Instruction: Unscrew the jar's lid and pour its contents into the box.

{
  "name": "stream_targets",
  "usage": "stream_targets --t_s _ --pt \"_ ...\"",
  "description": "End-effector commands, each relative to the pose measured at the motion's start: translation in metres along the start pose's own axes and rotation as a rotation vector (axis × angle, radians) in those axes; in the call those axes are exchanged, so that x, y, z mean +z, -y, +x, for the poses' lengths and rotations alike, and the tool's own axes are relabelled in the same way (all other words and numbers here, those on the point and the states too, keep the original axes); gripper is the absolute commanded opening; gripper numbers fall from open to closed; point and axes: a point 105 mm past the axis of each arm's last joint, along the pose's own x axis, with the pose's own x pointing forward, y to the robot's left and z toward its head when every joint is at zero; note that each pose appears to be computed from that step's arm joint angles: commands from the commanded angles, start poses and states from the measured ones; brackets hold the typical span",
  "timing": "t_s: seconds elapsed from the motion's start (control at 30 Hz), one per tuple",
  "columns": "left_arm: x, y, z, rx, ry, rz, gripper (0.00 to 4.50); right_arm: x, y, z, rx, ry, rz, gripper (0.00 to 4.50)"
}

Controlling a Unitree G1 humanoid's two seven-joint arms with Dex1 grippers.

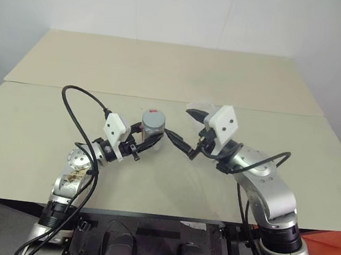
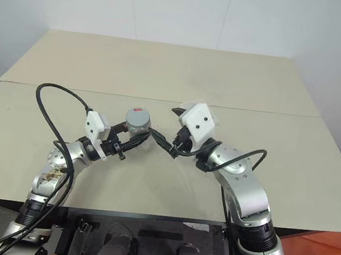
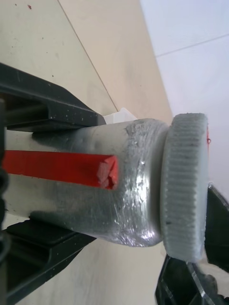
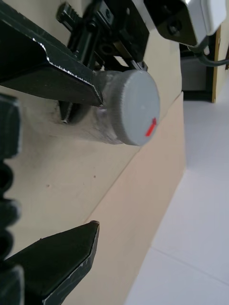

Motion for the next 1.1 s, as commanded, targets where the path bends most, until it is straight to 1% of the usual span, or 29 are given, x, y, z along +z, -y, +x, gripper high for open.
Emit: stream_targets --t_s 0.03,0.17,0.4,0.6,0.77,1.1 --pt "0.01 0.003 0.002 -0.02 0.039 0.041 1.93 0.029 -0.013 -0.006 0.074 0.094 -0.034 4.47" --pt "0.013 0.011 0.008 -0.064 0.048 0.071 1.93 0.035 -0.023 -0.001 0.11 0.125 -0.038 4.47" --pt "0.024 0.027 0.019 -0.152 0.085 0.083 1.93 0.036 -0.017 0.017 0.056 0.132 -0.033 4.47" --pt "0.024 0.038 0.022 -0.202 0.093 0.078 1.93 0.035 -0.011 0.025 0.029 0.128 -0.042 4.47" --pt "0.025 0.036 0.021 -0.195 0.091 0.059 1.93 0.03 -0.009 0.023 0.011 0.109 -0.034 4.47" --pt "0.021 0.021 0.017 -0.162 0.079 0.06 1.93 0.024 -0.002 0.008 -0.009 0.083 -0.042 4.47"
